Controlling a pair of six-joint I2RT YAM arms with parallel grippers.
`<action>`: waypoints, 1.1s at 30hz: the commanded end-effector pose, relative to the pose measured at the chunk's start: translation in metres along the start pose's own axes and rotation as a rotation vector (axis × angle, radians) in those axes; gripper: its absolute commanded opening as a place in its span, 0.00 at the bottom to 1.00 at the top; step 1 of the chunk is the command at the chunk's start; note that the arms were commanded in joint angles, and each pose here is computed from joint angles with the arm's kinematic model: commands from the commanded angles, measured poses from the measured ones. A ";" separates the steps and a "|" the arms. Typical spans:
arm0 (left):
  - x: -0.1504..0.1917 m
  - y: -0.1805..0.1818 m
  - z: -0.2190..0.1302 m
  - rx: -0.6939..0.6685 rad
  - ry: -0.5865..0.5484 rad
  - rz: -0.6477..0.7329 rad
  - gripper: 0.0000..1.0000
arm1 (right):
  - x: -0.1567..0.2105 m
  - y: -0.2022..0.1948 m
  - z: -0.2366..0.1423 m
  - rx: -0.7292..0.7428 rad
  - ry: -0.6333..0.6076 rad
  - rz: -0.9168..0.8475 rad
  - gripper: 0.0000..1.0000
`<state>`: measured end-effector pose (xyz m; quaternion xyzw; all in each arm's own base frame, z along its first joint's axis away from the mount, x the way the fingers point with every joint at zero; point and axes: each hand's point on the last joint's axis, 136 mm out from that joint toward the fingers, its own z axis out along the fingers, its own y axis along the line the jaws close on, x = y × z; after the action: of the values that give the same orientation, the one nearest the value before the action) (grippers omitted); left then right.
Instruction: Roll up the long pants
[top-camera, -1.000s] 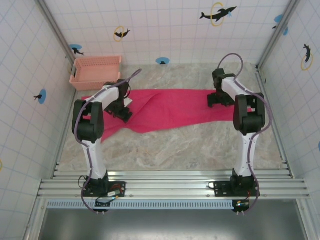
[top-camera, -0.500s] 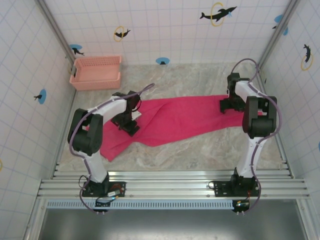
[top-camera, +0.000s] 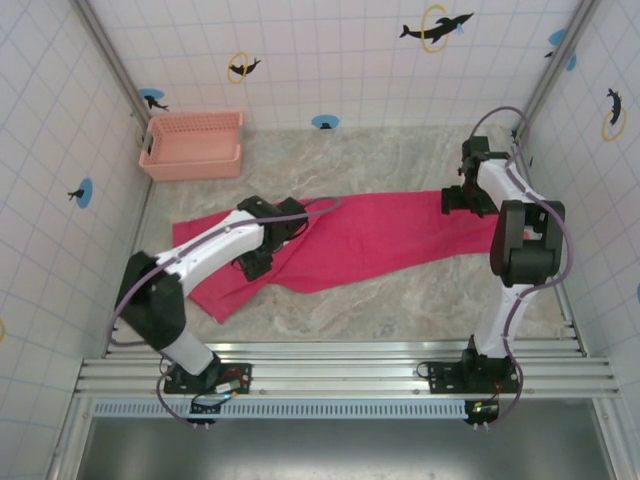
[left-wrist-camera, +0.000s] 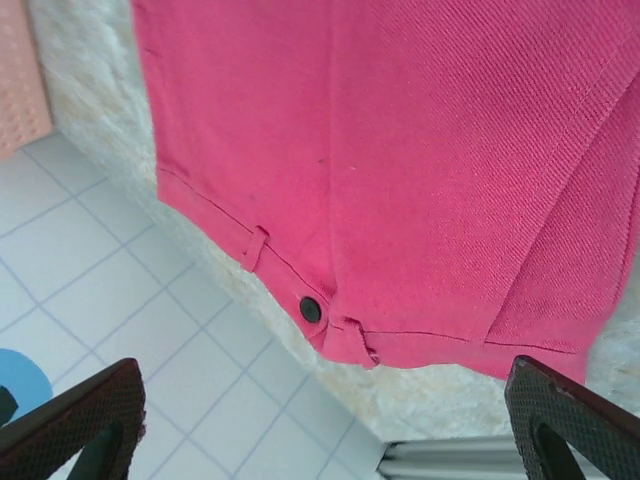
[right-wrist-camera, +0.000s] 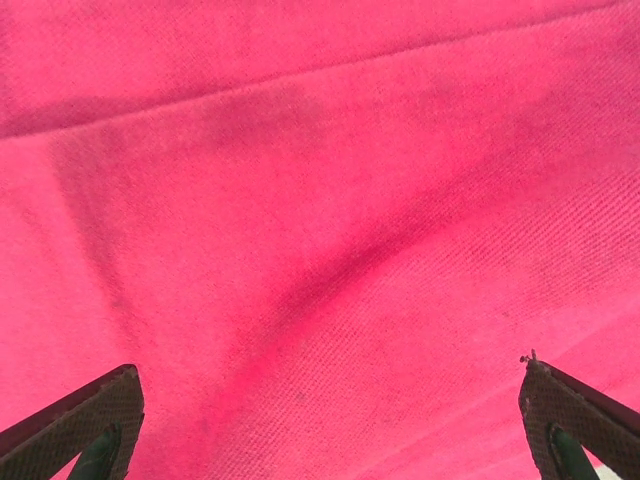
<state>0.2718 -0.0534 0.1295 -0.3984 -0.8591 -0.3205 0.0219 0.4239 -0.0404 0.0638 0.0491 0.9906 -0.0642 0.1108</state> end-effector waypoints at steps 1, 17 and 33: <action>-0.003 -0.013 -0.003 0.006 0.072 0.109 0.94 | -0.018 0.002 -0.019 -0.028 -0.079 0.018 1.00; -0.009 -0.091 0.027 0.175 0.199 -0.067 0.61 | -0.043 -0.018 -0.017 -0.052 -0.143 0.042 0.99; -0.009 -0.082 0.060 0.047 0.313 0.020 0.36 | -0.046 -0.017 -0.031 -0.056 -0.167 0.024 0.98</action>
<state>0.2279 -0.0754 0.0317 -0.3562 -0.8553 -0.3393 0.1629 0.4561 -0.0600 0.0877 0.0579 0.9819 -0.0421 0.1752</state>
